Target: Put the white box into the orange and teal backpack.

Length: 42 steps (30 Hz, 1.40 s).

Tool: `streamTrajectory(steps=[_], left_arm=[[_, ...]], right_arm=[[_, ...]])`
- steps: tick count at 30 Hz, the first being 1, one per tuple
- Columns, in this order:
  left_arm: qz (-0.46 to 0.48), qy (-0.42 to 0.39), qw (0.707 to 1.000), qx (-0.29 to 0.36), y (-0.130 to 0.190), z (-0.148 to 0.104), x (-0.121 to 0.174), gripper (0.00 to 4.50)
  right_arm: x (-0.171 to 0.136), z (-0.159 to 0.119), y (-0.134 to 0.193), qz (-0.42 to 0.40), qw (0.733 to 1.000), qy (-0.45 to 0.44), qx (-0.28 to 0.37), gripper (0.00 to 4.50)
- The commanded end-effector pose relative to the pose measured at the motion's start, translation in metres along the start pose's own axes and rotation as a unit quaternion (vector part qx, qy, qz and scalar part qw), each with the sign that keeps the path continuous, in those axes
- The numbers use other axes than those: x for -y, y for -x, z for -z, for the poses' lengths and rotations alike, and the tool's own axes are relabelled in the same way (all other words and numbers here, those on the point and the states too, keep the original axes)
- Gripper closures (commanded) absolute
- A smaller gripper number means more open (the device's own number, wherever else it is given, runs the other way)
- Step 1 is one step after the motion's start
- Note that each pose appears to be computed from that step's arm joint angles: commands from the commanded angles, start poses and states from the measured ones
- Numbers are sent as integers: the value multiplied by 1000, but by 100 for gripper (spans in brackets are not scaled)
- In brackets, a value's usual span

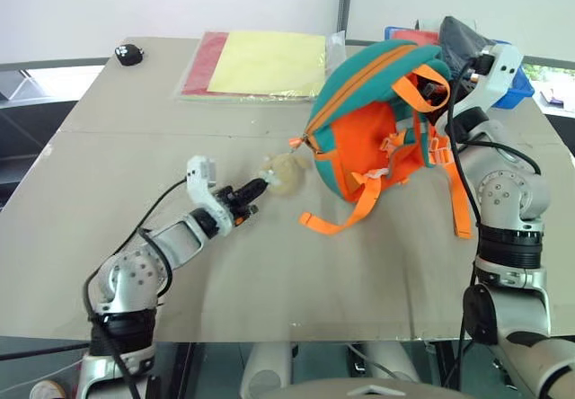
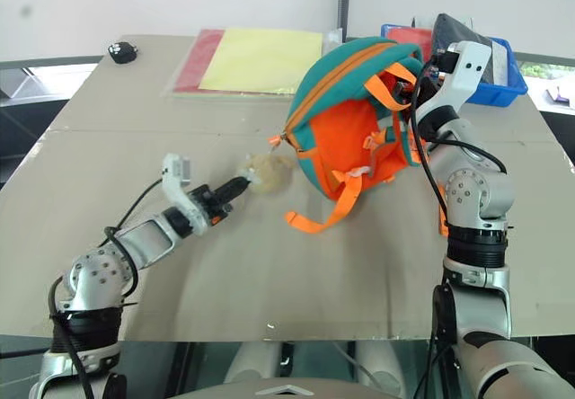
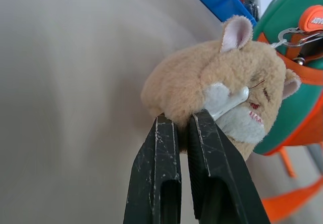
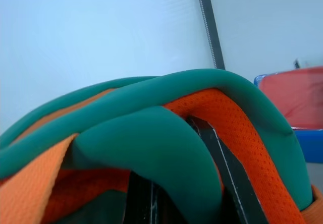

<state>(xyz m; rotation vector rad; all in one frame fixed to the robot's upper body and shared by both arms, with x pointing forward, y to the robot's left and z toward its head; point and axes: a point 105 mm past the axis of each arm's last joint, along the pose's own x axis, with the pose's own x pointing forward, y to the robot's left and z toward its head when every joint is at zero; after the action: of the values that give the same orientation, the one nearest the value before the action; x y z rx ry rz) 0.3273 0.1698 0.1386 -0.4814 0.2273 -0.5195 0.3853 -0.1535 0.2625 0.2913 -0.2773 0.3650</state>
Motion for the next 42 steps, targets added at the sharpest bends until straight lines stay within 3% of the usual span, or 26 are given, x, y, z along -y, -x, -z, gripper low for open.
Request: streamTrajectory(steps=[1,2,4,7,8,9,10,12,13,14,15,16,17,22,28,37,42], left_arm=[[29,-90,995,46,-3,-25,14,442],[40,-102,993,55,-4,-30,19,442],[76,-125,986,75,-3,-41,29,450],[123,-182,973,64,6,-40,37,355],[121,-213,968,48,9,-36,33,300],[122,-233,964,35,12,-32,31,281],[123,-243,962,25,15,-29,29,215],[128,-265,956,11,25,-24,26,198],[131,-266,955,8,29,-23,25,135],[132,-265,955,8,34,-22,25,103],[134,-265,955,8,38,-22,25,62],[138,-267,954,5,43,-21,24,6],[141,-269,953,-1,48,-18,24,2],[128,-277,952,-37,74,-2,16,2],[113,-276,954,-35,77,6,14,2],[79,-274,957,-56,96,23,4,2],[49,-259,963,-50,104,18,-6,2]], right_arm=[[-13,-27,10,-44,997,54,40,450],[-18,-22,13,-66,995,66,26,450],[-20,-15,20,-89,992,85,7,379],[-24,-4,41,-145,982,117,-39,269],[-27,-1,49,-170,976,120,-57,215],[-29,2,58,-191,971,123,-78,198],[-31,6,68,-214,964,121,-102,133],[-26,6,86,-231,956,118,-136,108],[-23,5,93,-236,954,113,-148,52],[-21,5,100,-242,951,109,-161,15],[-18,5,106,-246,947,110,-173,0],[-14,4,111,-245,945,116,-182,0],[-8,3,116,-241,944,119,-191,0],[17,-2,141,-223,942,123,-219,0],[23,-6,142,-198,953,120,-195,0],[64,25,197,-169,926,165,-294,0],[87,36,209,-149,915,182,-327,0]])
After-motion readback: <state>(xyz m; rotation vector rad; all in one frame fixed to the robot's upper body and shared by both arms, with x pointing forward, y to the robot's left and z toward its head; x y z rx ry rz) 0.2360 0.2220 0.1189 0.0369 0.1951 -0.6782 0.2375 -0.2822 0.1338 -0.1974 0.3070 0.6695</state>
